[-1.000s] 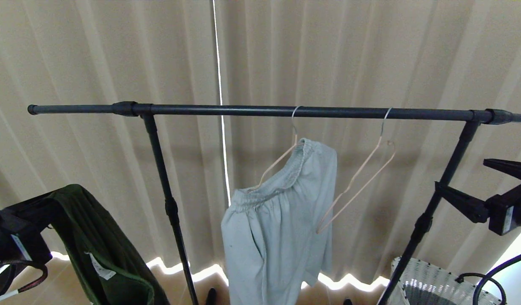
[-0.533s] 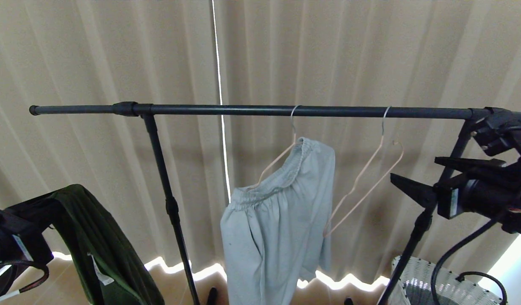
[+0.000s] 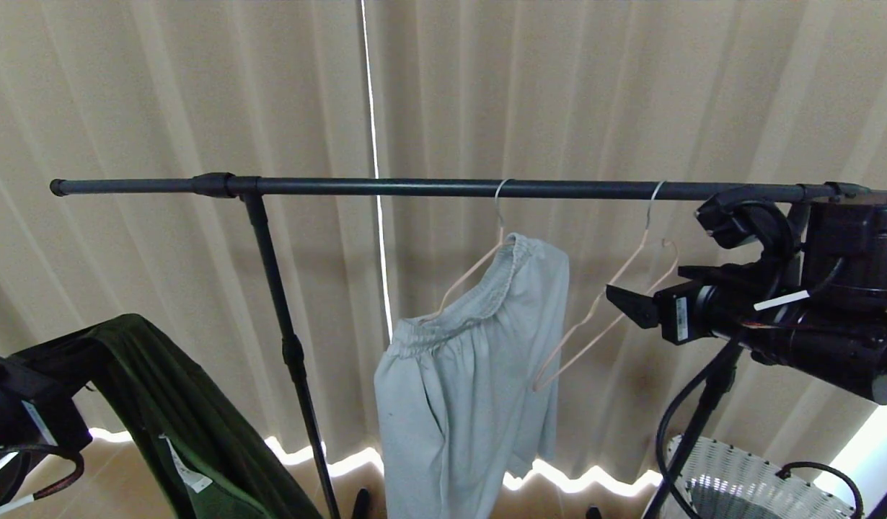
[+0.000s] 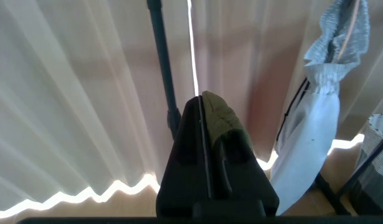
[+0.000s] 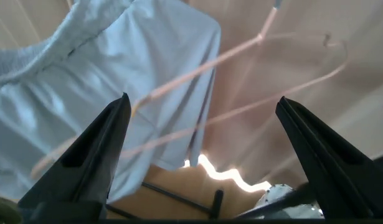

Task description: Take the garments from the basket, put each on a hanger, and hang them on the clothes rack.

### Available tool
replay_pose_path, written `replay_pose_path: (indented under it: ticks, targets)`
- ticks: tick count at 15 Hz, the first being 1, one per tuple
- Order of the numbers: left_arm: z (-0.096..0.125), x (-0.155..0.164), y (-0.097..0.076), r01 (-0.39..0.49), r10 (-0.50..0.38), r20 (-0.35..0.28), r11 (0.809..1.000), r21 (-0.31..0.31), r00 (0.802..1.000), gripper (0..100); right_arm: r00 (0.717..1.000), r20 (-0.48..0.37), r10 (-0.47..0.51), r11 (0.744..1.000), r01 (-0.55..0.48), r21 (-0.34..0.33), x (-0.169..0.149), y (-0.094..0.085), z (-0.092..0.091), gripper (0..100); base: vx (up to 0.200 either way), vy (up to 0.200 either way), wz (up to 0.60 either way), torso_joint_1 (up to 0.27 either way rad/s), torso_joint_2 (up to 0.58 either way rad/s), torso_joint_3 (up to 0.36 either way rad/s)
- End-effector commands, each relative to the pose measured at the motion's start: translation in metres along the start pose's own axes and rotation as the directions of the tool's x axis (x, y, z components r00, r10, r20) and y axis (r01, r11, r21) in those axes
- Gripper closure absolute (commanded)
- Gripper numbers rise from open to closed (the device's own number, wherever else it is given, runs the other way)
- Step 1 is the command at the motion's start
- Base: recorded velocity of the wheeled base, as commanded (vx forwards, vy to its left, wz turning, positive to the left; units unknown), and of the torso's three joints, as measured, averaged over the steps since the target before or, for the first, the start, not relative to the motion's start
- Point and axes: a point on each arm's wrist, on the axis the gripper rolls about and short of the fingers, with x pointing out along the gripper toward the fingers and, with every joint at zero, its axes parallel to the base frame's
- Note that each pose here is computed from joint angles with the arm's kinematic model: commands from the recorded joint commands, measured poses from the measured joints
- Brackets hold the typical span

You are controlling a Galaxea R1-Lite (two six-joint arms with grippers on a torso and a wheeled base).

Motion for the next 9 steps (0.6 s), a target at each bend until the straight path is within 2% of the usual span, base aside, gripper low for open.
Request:
replay_pose_path:
  ticks: [1, 4, 9]
  targets:
    - [-0.001, 0.000, -0.001, 0.004, -0.004, 0.000, 1.000, 0.000, 1.000, 100, 1.000, -0.027, -0.009, 1.000, 0.009, 0.001, 0.022, 0.005, 0.000, 0, 0.000, 0.000, 0.00, 0.000, 0.00, 0.000]
    - [-0.001, 0.000, -0.001, 0.005, -0.005, -0.001, 1.000, 0.000, 1.000, 100, 0.997, -0.059, -0.039, 0.999, 0.039, -0.001, 0.038, 0.007, -0.004, 0, 0.000, 0.000, 0.00, 0.000, 0.00, 0.000]
    - [0.000, -0.002, -0.001, 0.004, -0.004, 0.006, 1.000, 0.001, 1.000, 100, 0.989, -0.121, -0.083, 0.996, 0.086, 0.021, 0.032, 0.005, -0.010, 0, 0.000, 0.000, 0.00, 0.000, 0.00, 0.000]
